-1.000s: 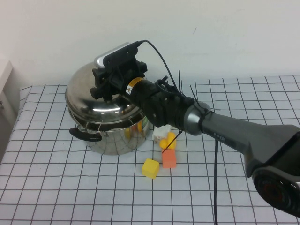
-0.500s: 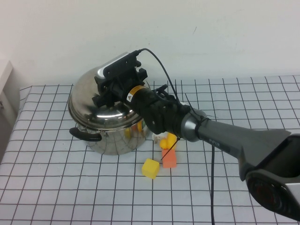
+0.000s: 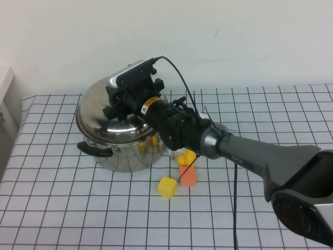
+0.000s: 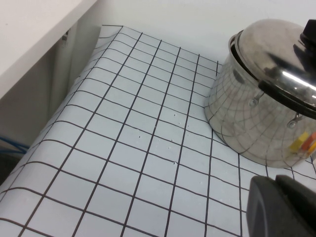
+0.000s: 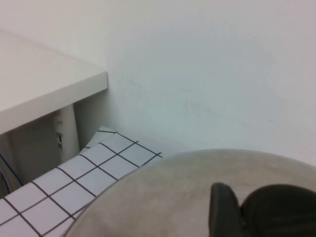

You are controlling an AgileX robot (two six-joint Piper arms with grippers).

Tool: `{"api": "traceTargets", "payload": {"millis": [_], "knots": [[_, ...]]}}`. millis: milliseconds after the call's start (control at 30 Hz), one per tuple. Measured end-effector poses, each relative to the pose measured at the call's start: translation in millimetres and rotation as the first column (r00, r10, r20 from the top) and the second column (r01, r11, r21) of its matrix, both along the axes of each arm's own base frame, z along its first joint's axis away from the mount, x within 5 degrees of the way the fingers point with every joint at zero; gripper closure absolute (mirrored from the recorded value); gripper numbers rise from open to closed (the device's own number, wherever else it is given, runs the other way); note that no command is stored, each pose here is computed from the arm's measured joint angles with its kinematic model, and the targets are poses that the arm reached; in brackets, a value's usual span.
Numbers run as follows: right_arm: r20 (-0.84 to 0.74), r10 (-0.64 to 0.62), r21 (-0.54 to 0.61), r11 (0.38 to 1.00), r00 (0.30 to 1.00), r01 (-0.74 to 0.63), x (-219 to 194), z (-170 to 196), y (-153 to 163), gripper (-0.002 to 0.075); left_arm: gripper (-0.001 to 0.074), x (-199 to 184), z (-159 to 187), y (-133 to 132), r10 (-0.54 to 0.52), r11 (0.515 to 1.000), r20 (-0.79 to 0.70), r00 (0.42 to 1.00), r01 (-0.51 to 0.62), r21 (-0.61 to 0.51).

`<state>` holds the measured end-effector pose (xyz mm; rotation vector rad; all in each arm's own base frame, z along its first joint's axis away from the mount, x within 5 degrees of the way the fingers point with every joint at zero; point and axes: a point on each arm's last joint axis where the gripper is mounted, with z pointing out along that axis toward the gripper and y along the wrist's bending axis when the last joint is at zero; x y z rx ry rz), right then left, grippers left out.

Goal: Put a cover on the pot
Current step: Place the pot lid on the pot

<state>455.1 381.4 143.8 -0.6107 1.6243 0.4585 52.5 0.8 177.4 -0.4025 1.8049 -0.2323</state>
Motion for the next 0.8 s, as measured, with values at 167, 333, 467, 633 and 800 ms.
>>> {"api": "traceTargets", "payload": {"millis": [167, 333, 467, 633, 800], "knots": [[-0.002, -0.003, 0.001, 1.0, 1.0, 0.003, 0.5, -7.3, 0.1, 0.0382, 0.0738, 0.0, 0.0, 0.0, 0.0, 1.0, 0.0, 1.0, 0.0, 0.0], [0.007, -0.006, 0.009, 1.0, 1.0, 0.005, 1.0, -8.9, 0.2, 0.0382, 0.0738, 0.0, 0.0, 0.0, 0.0, 1.0, 0.0, 1.0, 0.0, 0.0], [0.006, -0.008, 0.015, 1.0, 1.0, 0.008, 1.4, -9.7, 0.4, 0.0382, 0.0738, 0.0, 0.0, 0.0, 0.0, 1.0, 0.0, 1.0, 0.0, 0.0], [0.007, -0.008, 0.018, 1.0, 1.0, 0.008, 1.6, -8.8, 0.5, 0.0382, 0.0738, 0.0, 0.0, 0.0, 0.0, 1.0, 0.0, 1.0, 0.0, 0.0], [-0.001, -0.013, 0.029, 1.0, 1.0, 0.013, 1.7, -8.8, 0.3, 0.0342, 0.0738, 0.0, 0.0, 0.0, 0.0, 1.0, 0.0, 1.0, 0.0, 0.0]]}}
